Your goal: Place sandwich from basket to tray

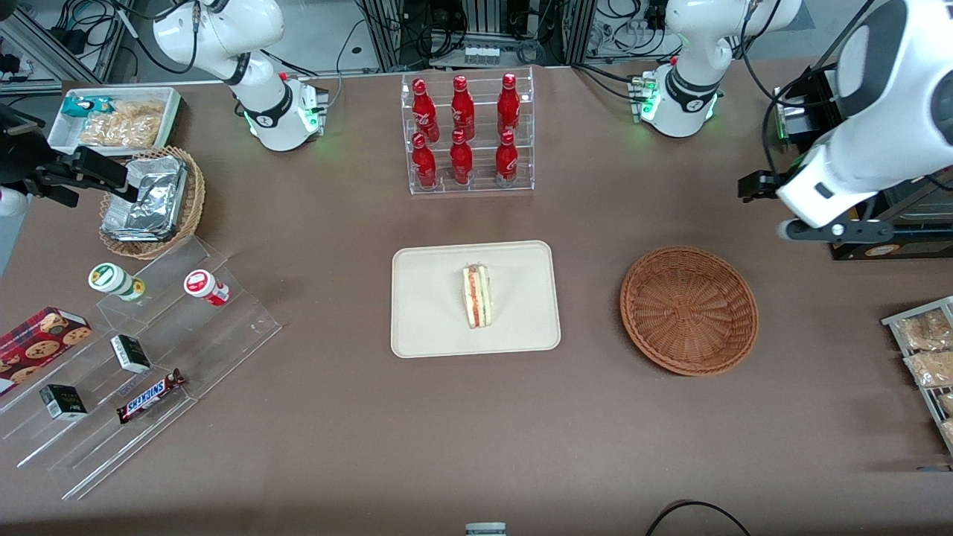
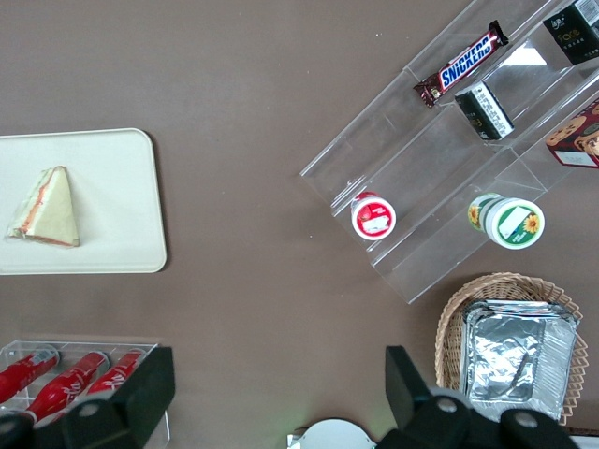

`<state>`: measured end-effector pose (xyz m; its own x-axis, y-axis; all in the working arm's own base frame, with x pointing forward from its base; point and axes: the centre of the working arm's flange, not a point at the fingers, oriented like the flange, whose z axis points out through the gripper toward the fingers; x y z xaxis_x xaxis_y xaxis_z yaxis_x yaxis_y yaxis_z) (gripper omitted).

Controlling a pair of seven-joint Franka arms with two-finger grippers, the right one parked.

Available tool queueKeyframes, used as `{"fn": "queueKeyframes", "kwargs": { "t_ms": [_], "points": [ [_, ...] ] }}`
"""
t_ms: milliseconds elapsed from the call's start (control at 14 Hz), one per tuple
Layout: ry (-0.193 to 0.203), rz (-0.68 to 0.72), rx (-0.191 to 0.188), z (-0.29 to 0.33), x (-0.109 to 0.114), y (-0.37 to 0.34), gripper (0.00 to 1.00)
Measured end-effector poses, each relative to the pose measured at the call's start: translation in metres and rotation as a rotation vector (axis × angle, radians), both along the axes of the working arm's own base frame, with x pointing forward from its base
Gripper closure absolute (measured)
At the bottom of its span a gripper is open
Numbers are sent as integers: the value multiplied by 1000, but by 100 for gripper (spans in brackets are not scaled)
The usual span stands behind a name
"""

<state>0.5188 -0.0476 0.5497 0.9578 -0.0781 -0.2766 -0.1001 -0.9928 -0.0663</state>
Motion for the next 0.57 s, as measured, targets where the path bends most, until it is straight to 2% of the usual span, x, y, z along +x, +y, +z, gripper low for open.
{"fn": "queueKeyframes", "kwargs": {
  "t_ms": [357, 571],
  "points": [
    [-89, 11, -21, 44, 6, 36, 0],
    [-113, 13, -22, 53, 7, 37, 0]
  ]
}}
